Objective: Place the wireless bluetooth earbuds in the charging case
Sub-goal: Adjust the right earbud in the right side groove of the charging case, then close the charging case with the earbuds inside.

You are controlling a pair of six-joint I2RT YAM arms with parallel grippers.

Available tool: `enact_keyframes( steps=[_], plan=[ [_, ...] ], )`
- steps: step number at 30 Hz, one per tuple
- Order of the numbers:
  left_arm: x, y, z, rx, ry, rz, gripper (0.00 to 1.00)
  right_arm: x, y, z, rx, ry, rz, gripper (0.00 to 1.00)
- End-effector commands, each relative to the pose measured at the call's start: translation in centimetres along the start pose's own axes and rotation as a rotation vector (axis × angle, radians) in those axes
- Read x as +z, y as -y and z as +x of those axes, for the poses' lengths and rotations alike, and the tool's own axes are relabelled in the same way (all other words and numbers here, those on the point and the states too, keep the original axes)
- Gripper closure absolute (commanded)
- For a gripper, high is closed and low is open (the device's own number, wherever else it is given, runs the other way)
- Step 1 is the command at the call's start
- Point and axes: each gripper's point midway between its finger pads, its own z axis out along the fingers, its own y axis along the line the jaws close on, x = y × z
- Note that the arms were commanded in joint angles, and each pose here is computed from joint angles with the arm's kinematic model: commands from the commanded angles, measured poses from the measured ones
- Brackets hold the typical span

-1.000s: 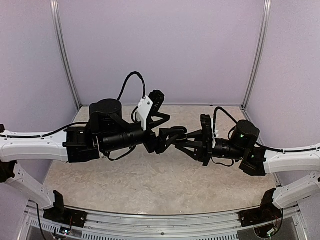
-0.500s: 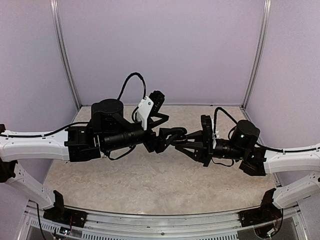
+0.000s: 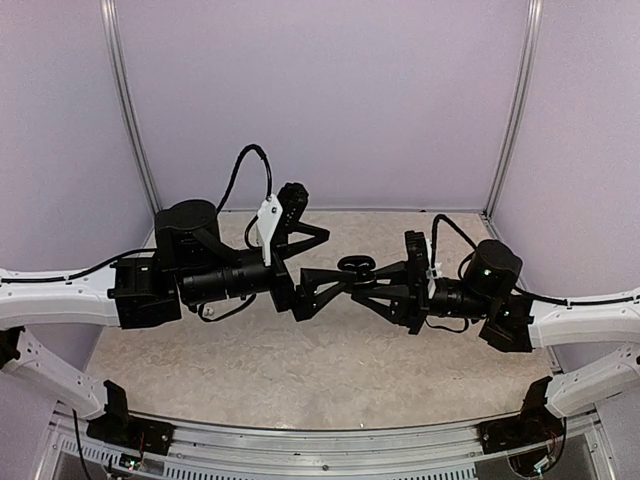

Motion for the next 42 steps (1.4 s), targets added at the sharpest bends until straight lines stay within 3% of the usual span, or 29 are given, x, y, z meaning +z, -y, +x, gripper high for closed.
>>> enact_keyframes(
  steps=[1, 10, 22, 42],
  plan=[
    [-1.0, 0.7, -0.4, 0.008, 0.039, 0.051, 0.01, -0.5, -1.5, -1.3, -0.031, 0.044, -0.062, 1.0],
    [-1.0, 2.9, 1.7, 0.051, -0.005, 0.179, 0.01, -0.6, -3.0, -1.9, -0.052, 0.068, -0.15, 1.0],
    [-0.9, 4.6, 1.8, 0.06, 0.023, 0.267, 0.01, -0.1, -2.8, -1.9, -0.043, 0.065, -0.161, 1.0],
    [-2.3, 6.6, 0.6, 0.114, 0.085, 0.361, 0.16, 0.1, -2.5, -1.7, -0.028, 0.063, -0.149, 1.0]
  ],
)
